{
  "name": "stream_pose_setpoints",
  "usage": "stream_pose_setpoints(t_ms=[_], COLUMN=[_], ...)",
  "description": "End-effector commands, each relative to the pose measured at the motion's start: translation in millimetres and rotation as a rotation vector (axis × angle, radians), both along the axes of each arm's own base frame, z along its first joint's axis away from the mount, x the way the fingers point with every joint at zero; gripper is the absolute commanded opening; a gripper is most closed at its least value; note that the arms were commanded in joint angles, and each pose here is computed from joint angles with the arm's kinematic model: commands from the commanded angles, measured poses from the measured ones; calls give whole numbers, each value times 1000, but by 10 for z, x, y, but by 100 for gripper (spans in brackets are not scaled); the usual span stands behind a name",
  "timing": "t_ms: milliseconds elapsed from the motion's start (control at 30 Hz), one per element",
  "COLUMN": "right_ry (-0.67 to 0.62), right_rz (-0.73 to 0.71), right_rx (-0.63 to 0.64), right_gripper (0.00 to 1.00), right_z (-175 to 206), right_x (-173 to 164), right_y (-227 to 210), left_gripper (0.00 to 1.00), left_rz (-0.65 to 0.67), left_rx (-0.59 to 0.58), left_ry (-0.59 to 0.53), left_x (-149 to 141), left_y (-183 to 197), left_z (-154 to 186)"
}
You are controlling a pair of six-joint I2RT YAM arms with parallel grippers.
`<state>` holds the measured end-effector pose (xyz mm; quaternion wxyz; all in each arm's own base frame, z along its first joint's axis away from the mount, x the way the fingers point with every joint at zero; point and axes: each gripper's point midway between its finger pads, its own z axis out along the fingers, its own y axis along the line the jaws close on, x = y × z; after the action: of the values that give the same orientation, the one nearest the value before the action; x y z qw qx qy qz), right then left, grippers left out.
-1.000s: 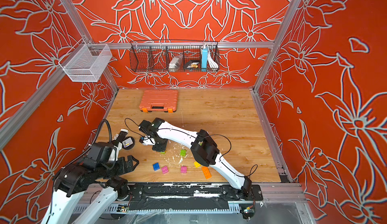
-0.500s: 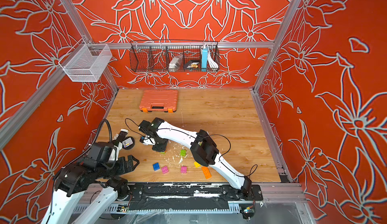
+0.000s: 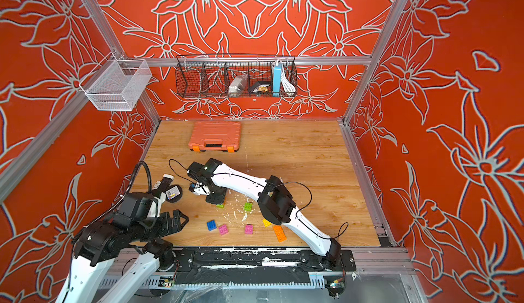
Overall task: Assemble the letter r with lego
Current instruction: Assemble the lego brick with the lego brick.
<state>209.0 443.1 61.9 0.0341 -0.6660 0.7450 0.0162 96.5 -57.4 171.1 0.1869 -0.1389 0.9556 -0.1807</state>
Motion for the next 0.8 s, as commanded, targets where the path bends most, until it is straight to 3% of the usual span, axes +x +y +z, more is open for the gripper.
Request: stream_pose_setpoints(t_ms=[0,767], right_ry=[14,51], right_rz=[-11,-27], right_rx=[-23,-37], right_gripper=[0,0], right_z=[-37,-130], right_x=[-36,-118], right_y=[-12,15], left_gripper=[100,100], left_rz=[-25,-31], left_rx=[3,-2], left_ry=[9,6], left_x=[0,-1], left_y=[-21,-32], left_z=[-26,-27])
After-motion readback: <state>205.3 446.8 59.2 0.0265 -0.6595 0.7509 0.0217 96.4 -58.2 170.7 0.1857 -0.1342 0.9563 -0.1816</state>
